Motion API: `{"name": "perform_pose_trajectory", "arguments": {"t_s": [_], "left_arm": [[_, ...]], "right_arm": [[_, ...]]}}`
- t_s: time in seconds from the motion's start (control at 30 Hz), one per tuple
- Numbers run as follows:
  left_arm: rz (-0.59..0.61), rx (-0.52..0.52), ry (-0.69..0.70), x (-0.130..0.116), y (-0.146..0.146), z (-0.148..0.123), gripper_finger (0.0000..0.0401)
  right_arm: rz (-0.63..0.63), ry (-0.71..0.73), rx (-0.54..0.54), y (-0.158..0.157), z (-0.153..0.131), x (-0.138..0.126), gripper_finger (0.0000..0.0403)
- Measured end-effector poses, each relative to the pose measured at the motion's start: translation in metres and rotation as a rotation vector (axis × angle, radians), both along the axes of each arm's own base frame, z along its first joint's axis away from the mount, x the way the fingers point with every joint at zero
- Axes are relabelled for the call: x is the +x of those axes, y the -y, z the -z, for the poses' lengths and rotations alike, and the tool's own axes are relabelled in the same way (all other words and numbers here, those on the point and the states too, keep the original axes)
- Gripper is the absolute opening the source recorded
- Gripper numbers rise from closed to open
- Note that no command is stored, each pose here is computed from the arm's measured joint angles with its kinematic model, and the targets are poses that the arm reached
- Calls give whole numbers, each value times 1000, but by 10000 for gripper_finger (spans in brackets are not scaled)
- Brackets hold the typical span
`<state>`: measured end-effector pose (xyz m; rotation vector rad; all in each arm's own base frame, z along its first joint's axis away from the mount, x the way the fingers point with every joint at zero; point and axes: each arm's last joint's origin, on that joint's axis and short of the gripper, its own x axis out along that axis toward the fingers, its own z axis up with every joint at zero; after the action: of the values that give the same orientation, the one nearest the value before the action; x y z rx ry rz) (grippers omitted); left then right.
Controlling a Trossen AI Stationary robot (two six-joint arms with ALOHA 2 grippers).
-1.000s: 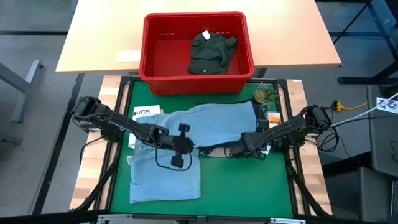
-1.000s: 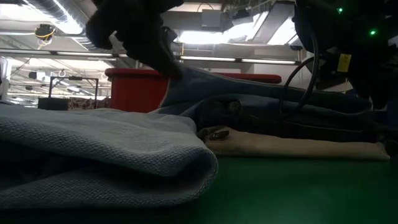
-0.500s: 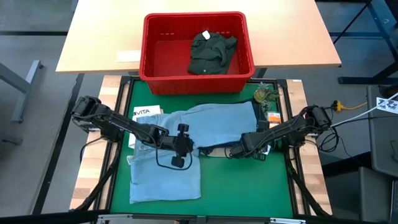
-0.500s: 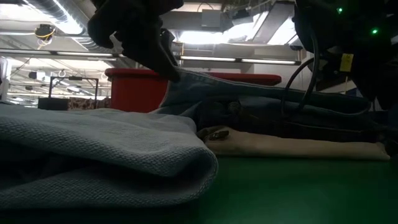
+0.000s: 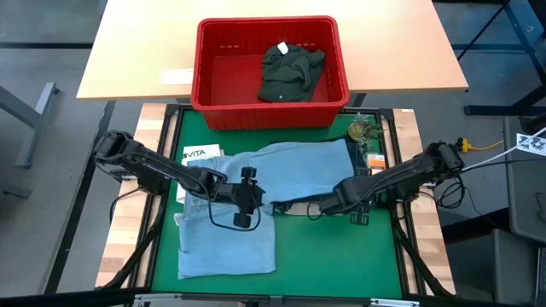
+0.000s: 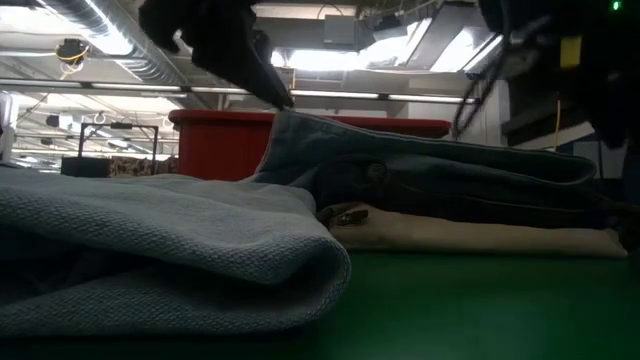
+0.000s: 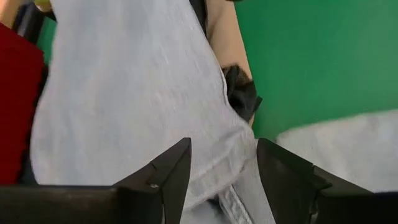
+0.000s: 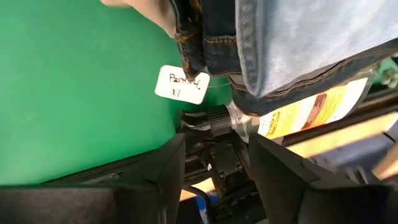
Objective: Fold Laundry from Bin
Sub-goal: Fold the light blue jeans
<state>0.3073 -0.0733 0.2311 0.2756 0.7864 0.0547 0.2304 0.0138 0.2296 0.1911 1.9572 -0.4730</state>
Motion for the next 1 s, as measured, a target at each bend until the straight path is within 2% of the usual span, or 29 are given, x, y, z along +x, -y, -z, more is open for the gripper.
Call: {"name": "perform_pose_trajectory", "arguments": {"t_s": [0.13, 0.27, 0.4, 0.6, 0.73, 0.87, 1.0], "left_arm": [[-6, -6, 43, -7, -3, -14, 170], [-15, -10, 78, -11, -5, -24, 168], [-23, -8, 88, -12, -7, -26, 167], [-36, -15, 84, -11, -11, -26, 167], [-37, -16, 84, -11, -11, -26, 167], [-35, -18, 84, -11, -11, -26, 167], [-35, -18, 83, -11, -11, -26, 167]], "right_arm": [[-5, 120, 2, 1, -25, -7, 177], [-16, 251, -54, 7, -49, -21, 177], [87, 417, -91, 24, -68, -35, 177], [282, 699, -143, 63, -88, -43, 177], [349, 695, -145, 91, -85, -51, 177], [445, 665, -169, 115, -67, -62, 177], [532, 669, -101, 134, -44, -74, 177]]}}
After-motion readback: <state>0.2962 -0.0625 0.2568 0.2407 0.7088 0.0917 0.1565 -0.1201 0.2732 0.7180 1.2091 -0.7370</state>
